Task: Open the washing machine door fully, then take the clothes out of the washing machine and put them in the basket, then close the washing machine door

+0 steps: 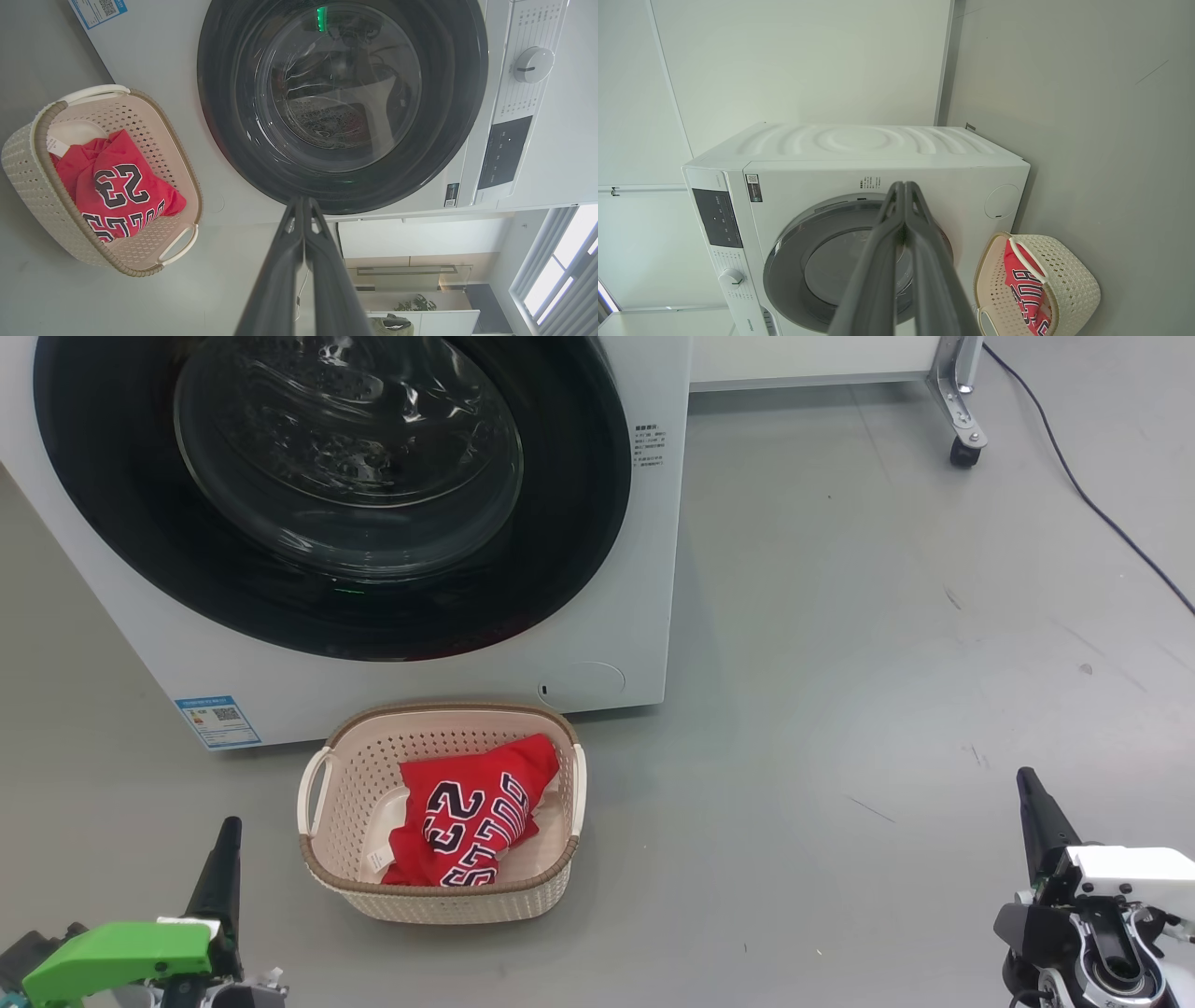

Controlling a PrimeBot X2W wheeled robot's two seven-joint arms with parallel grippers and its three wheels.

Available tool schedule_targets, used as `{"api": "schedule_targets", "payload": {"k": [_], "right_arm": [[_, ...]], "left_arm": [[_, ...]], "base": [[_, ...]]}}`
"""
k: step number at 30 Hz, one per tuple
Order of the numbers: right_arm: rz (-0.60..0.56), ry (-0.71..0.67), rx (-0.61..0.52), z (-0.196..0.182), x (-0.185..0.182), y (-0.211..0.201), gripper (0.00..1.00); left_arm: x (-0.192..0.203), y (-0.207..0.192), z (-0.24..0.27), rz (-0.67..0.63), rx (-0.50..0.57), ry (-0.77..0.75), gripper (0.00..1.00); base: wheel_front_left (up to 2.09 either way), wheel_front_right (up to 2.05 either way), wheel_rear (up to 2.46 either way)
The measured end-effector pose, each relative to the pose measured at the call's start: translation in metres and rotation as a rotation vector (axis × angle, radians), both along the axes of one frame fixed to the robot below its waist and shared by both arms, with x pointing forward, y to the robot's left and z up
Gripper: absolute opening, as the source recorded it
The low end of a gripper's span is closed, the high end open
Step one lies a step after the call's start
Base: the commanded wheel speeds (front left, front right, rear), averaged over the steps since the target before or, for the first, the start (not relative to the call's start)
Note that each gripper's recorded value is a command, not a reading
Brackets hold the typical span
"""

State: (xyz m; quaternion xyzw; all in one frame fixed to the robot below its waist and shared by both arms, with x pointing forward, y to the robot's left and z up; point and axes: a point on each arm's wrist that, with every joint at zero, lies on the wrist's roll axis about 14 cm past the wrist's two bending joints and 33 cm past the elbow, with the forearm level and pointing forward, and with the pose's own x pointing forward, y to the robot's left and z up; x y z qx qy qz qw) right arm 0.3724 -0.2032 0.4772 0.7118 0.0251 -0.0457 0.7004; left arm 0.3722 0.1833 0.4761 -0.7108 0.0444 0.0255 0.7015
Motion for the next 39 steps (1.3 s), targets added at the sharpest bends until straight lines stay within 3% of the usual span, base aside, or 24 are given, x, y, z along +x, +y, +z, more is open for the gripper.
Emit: {"api": "schedule_targets", "payload": {"k": [39], "right_arm": [[0.0, 0.0, 0.001, -0.0001, 0.0015, -0.0007, 0.0]], "left_arm": [[0.0001, 0.0001, -0.0026, -0.004, -0.001, 0.009, 0.0]], "base": [[0.0, 0.0, 0.0]]}}
